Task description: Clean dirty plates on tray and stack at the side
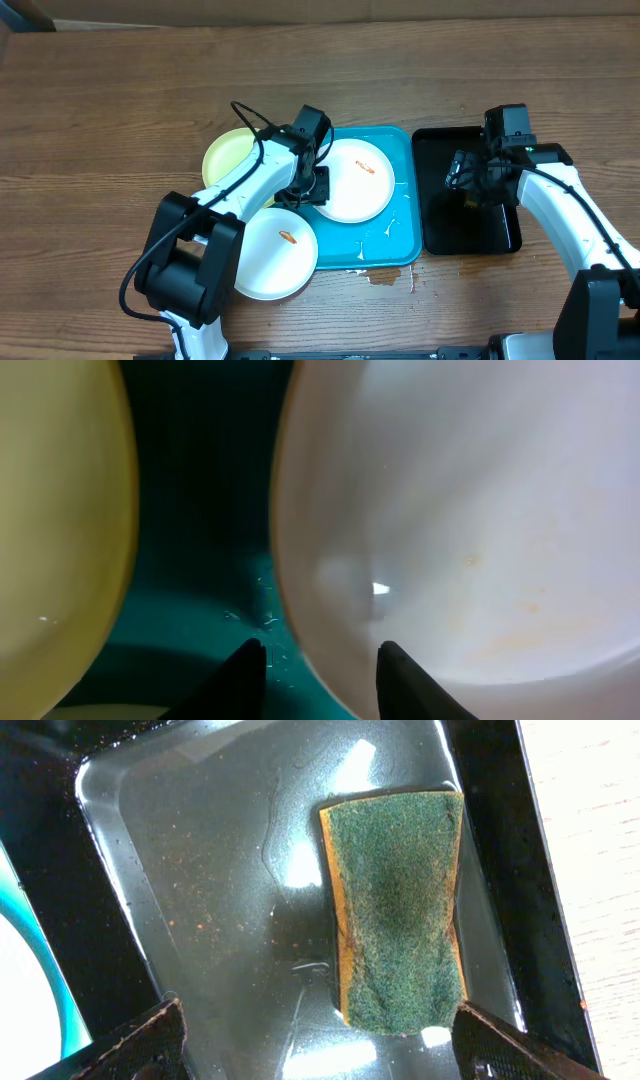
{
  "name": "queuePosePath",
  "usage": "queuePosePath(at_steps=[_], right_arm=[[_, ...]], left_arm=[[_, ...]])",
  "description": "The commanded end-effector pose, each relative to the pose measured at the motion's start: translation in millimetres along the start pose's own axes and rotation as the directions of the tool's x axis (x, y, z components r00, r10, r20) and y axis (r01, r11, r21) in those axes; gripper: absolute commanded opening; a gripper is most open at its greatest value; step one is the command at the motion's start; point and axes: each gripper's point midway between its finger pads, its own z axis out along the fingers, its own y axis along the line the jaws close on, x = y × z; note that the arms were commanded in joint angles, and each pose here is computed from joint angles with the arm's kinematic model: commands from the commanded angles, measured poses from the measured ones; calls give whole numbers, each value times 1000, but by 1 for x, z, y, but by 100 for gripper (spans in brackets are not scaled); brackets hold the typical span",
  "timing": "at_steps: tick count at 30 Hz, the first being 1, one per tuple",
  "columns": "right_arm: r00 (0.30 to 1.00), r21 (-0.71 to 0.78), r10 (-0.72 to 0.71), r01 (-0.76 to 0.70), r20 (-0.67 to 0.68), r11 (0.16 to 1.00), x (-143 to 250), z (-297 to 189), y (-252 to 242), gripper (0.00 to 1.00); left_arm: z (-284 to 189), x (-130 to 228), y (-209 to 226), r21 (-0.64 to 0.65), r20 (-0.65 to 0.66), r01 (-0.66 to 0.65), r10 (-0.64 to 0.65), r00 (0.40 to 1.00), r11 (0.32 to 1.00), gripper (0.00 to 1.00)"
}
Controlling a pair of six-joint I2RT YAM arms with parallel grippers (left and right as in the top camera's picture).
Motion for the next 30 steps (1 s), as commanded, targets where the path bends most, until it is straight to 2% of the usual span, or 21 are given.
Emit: queuePosePath(at_steps=[1, 9, 12, 15, 19, 23, 27, 30], right_arm=[[1000, 7, 8, -8, 13, 1000, -2, -2, -2, 87], [1000, 17, 8, -7, -13, 1000, 5, -2, -5, 87], [1000, 20, 8, -7, -22, 1000, 7, -2, -6, 91], [999, 26, 8, -7, -38, 1000, 11, -2, -7, 93], [997, 41, 9, -6, -79, 999, 21, -3, -11, 93], [996, 45, 8, -4, -91, 999, 24, -3, -12, 93], [995, 60, 5, 1, -97, 998, 28, -1, -14, 93], [999, 128, 5, 1, -42, 992, 23, 9, -29, 93]], left_arm=[[8, 2, 9, -44, 4, 39, -38, 999, 998, 39], [8, -3, 13, -67, 31, 24, -22, 999, 997, 13], [7, -9, 16, -79, 52, 12, -8, 999, 997, 6], [6, -16, 21, -105, 84, 10, -1, 996, 994, 4], [6, -20, 20, -101, 100, 2, 8, 995, 995, 8], [6, -23, 18, -94, 110, 2, 8, 994, 996, 25], [5, -29, 15, -81, 133, 1, 10, 991, 997, 28], [5, -32, 13, -73, 148, 1, 10, 989, 997, 29]])
